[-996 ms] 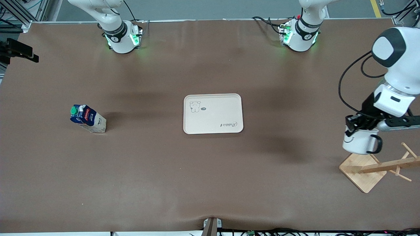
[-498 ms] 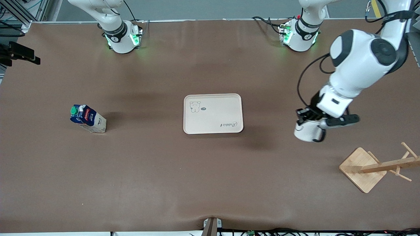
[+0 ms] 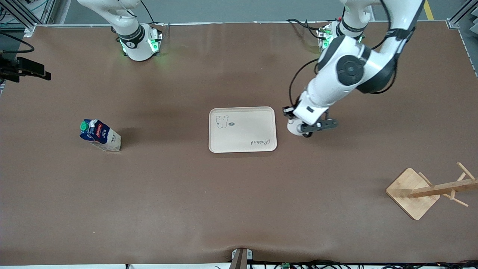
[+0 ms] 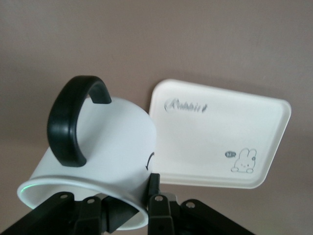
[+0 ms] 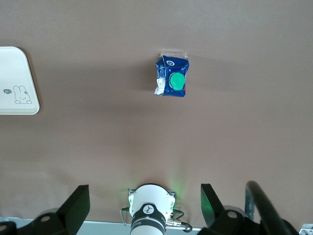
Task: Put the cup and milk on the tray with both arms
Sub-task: 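Carry the mug to the tray while the right gripper reaches the milk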
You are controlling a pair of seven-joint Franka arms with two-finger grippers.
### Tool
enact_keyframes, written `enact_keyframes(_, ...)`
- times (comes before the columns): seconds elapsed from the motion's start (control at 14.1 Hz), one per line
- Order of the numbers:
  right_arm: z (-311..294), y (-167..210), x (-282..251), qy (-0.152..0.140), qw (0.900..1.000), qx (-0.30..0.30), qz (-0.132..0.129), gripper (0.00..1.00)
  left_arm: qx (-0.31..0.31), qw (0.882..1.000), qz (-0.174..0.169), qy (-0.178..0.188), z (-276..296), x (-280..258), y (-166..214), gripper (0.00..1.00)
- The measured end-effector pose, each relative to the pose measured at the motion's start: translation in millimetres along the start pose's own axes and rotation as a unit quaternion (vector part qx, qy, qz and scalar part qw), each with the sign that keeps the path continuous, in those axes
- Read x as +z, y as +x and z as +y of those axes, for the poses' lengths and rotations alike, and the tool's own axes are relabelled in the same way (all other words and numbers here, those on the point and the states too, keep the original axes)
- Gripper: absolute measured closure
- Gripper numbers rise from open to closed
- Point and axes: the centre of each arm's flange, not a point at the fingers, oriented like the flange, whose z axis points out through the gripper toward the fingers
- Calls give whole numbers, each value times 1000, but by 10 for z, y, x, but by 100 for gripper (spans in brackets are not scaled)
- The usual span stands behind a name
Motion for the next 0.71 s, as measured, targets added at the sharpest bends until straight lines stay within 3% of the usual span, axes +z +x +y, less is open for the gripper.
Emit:
enact_keyframes(0.14,9,68,71,1,1000,0,-8,0,-16,999,-35,4,94,347,20,91)
enact_keyframes(0.36,55,341,395,5,999,2,-45,0,-61,995,-79,10,257,808,49,91)
enact_keyframes(0.5,101,527,621,6,998,5,-68,0,-90,991,-95,8,463,977,28,91)
enact_keyframes(0.71,153,613,751,8,997,9,-83,0,-110,988,-110,2,777,1139,-35,91)
